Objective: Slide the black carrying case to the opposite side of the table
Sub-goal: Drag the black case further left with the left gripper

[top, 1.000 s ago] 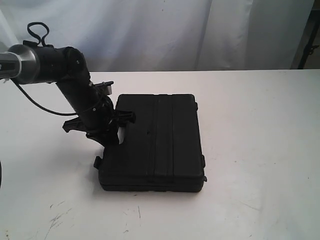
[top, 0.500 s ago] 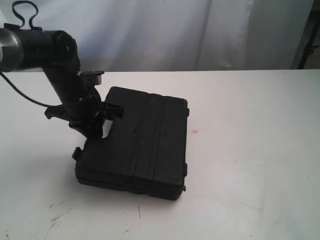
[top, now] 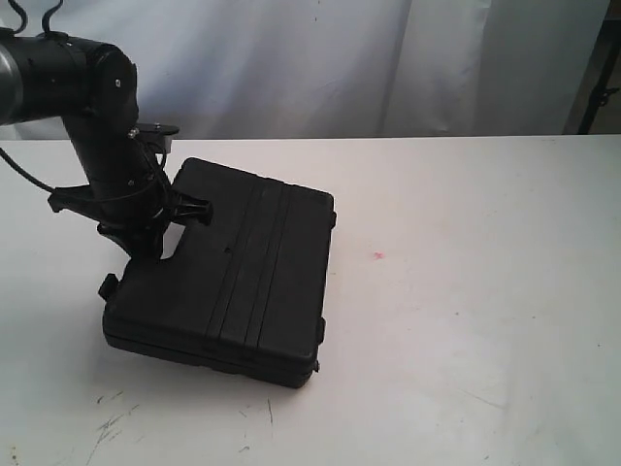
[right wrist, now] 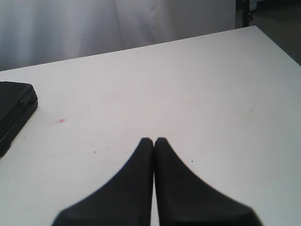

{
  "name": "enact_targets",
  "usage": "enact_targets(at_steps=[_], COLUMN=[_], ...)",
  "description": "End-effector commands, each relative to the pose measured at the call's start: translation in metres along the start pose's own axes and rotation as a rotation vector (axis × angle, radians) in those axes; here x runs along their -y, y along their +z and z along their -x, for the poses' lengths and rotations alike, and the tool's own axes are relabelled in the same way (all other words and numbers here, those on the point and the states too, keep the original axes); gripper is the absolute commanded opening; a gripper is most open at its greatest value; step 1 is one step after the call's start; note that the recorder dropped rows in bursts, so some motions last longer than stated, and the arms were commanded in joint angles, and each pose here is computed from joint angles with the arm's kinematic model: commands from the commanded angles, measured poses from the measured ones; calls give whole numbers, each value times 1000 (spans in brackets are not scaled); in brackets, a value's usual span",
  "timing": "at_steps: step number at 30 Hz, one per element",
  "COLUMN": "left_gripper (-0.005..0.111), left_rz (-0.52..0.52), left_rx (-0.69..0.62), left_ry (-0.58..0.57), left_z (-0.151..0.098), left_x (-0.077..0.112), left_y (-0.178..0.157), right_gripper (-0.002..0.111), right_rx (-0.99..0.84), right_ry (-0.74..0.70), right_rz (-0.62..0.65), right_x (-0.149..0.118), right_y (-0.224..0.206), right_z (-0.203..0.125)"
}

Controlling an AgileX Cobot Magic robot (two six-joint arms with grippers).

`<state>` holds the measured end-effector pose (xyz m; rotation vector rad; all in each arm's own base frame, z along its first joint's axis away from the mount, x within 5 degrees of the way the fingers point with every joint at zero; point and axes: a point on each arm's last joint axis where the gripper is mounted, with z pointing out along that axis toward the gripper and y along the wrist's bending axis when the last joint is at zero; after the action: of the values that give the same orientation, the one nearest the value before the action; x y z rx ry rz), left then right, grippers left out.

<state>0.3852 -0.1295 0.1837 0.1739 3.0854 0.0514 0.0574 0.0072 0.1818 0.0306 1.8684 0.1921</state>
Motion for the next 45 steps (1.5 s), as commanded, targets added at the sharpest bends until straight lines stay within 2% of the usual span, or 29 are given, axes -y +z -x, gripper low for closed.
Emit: enact_targets(at_steps=[1, 10, 27, 34, 45], left_gripper=[0, 0, 0, 0, 0], left_rz=[7, 15, 44, 48, 71], left_rx=[25, 51, 18, 39, -3], left_ry=[-48, -91, -158, -123, -93], left_z=[1, 2, 2, 6, 9], left_x=[-16, -38, -79, -79, -80], left_y=[-12, -24, -22, -17, 3], right_gripper=[0, 0, 0, 0, 0], right_rx=[9, 9, 9, 9, 9], right_ry=[-2, -2, -2, -2, -2], right_rz=[-5, -5, -5, -5, -5], right_x=[0, 0, 0, 0, 0], right_y=[0, 0, 0, 0, 0], right_z=[0, 0, 0, 0, 0])
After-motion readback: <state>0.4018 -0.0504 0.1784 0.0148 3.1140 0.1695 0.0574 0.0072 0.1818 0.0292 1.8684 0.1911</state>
